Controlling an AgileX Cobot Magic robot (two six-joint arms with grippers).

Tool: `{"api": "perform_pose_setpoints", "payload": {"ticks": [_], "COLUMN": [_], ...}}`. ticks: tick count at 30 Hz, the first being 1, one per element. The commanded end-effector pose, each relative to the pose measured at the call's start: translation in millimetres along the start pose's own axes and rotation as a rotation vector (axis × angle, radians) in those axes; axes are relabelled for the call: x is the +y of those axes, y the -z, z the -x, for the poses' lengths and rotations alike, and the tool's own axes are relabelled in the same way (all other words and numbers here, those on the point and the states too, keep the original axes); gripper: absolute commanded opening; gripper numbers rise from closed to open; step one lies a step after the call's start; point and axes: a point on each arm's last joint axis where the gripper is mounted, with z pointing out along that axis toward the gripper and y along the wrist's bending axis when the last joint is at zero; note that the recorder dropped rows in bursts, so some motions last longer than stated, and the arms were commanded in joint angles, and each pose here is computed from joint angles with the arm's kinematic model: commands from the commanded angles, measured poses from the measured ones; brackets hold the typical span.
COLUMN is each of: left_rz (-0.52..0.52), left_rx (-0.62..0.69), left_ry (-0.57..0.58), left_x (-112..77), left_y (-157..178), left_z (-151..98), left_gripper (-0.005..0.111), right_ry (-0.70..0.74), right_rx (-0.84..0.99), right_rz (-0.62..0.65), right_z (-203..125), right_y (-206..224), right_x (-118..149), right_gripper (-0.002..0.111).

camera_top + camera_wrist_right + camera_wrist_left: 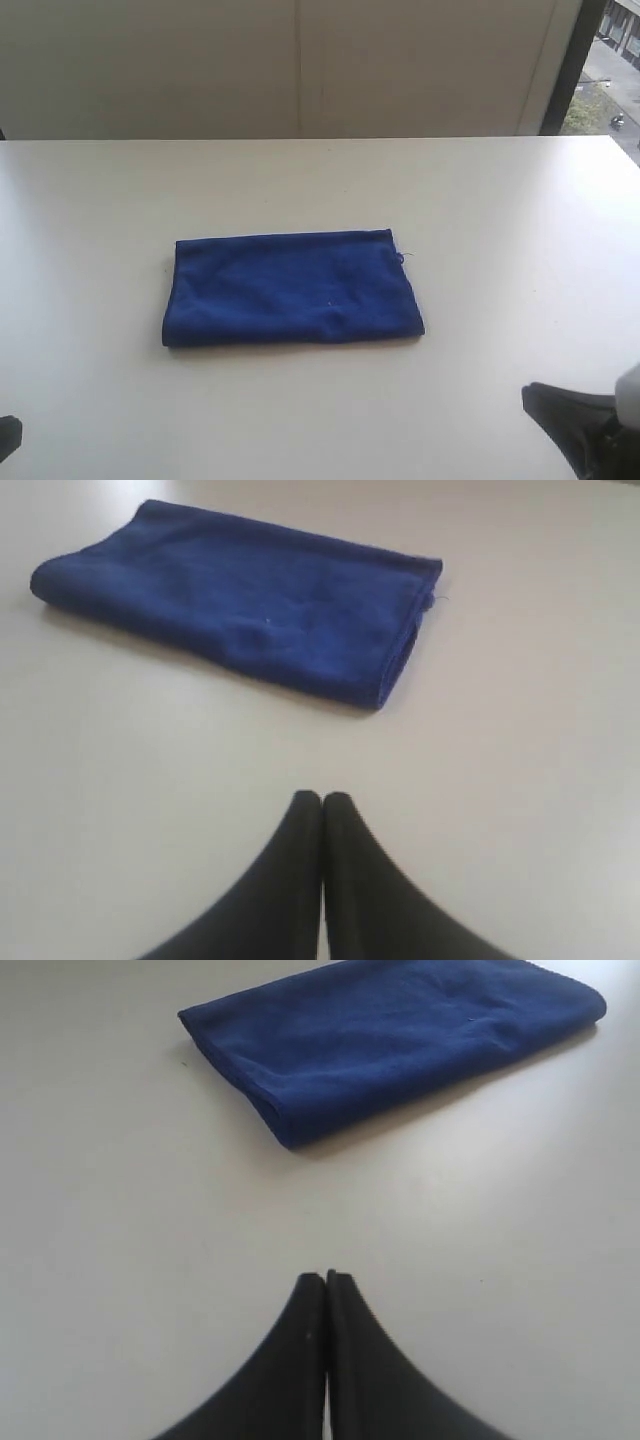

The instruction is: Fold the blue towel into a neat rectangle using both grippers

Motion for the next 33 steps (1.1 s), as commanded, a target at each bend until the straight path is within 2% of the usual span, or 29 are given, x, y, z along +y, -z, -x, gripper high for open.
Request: {"api": "perform_pose_setpoints", "payload": {"ticks": [1,7,33], "left_rz": [-0.009,-0.004,-0.002], "left_rx": [0.010,0.002,0.000], "left_ry": [0.068,0.068,0.068], "left_x": [-0.9,-0.4,-0.2], "left_y": [0.1,0.1,0.1], "left_z": [-2.7,-2.0,-1.8], "left_gripper": [0.000,0.000,0.000], "right_ry": [-0.043,-0.097,-0.099], "right_rx": [0.005,0.014,0.019], "right_rz": [-0.007,-0.007,-0.006], "right_z": [-6.9,-7.7,-8.1], "right_y": [2.2,2.2,2.2], "right_x": [-1.3,-1.2,-1.1], "right_gripper": [0.000,0.000,0.000]}}
